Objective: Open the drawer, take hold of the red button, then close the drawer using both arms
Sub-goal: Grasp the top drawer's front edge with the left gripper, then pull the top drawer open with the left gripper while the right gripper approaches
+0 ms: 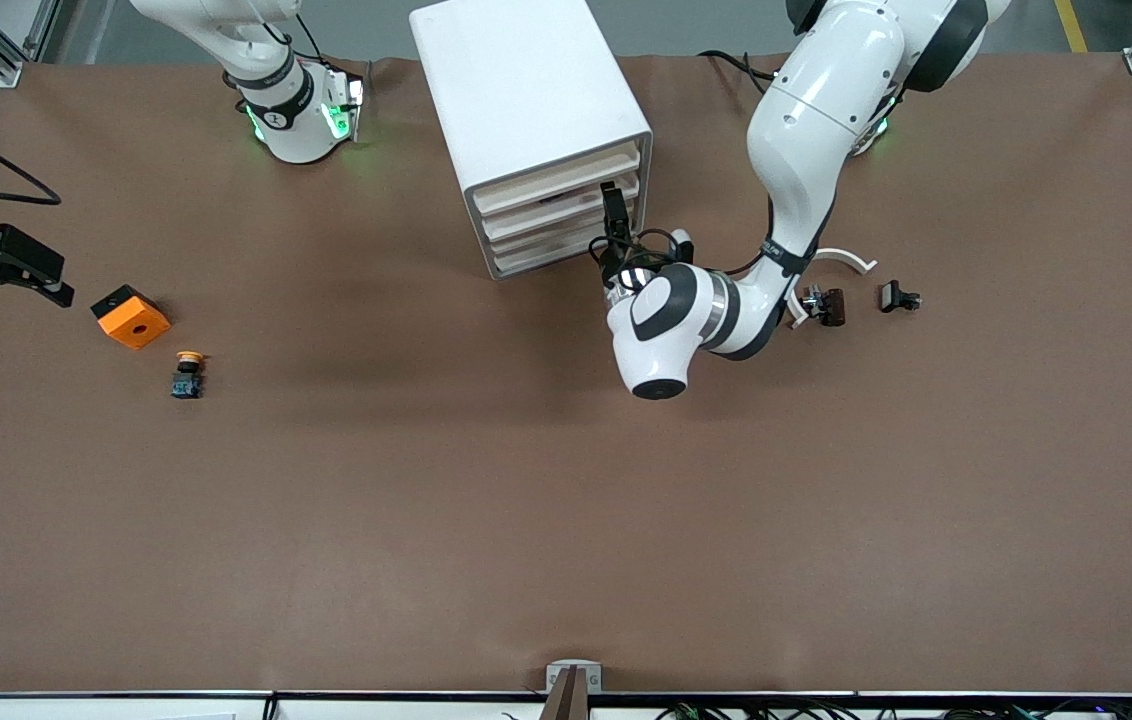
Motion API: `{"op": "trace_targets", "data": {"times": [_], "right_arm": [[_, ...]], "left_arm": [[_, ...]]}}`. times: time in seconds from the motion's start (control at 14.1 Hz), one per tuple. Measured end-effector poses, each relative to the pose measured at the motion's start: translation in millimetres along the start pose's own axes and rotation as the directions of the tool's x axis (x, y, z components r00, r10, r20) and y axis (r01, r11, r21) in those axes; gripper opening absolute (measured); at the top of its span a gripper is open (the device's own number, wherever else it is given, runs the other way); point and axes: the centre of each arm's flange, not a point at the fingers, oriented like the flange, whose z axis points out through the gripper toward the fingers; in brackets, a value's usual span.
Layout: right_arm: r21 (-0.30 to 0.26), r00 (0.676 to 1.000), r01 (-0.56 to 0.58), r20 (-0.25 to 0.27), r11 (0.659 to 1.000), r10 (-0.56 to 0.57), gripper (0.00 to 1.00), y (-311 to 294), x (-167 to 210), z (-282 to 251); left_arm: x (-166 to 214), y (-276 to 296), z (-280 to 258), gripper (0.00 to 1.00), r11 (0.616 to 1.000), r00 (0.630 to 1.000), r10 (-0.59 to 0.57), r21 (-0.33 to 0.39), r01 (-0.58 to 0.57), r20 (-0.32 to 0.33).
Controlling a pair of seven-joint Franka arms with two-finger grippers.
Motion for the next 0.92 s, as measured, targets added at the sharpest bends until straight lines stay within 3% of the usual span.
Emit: {"op": "trace_targets", "data": {"times": [0.21, 0.28, 0.5, 0.78, 0.92], "right_arm": [[0.0, 1.0, 0.001, 0.0, 1.0, -0.001, 1.0, -1, 0, 0], [0.0, 1.0, 0.001, 0.0, 1.0, -0.001, 1.0, -1, 0, 0], [0.0, 1.0, 0.002, 0.0, 1.0, -0.002, 1.0, -1, 0, 0], [0.0, 1.0, 0.006, 0.0, 1.0, -0.006, 1.0, -3, 0, 0], [0.001, 1.0, 0.008, 0.0, 1.0, -0.008, 1.0, -5, 1, 0]], "left_arm": [[-9, -2, 15, 0.96, 1.0, 1.0, 0.004, 0.002, -0.004, -0.028], [-12, -2, 18, 0.89, 1.0, 0.999, 0.005, 0.003, -0.005, -0.034], [-12, -1, 20, 0.85, 1.0, 0.999, 0.006, 0.006, -0.006, -0.037], [-18, 7, 25, 0.47, 0.999, 0.999, 0.034, 0.012, -0.034, -0.01], [-22, 13, 28, 0.45, 0.999, 0.999, 0.051, 0.008, -0.051, 0.013]]}}
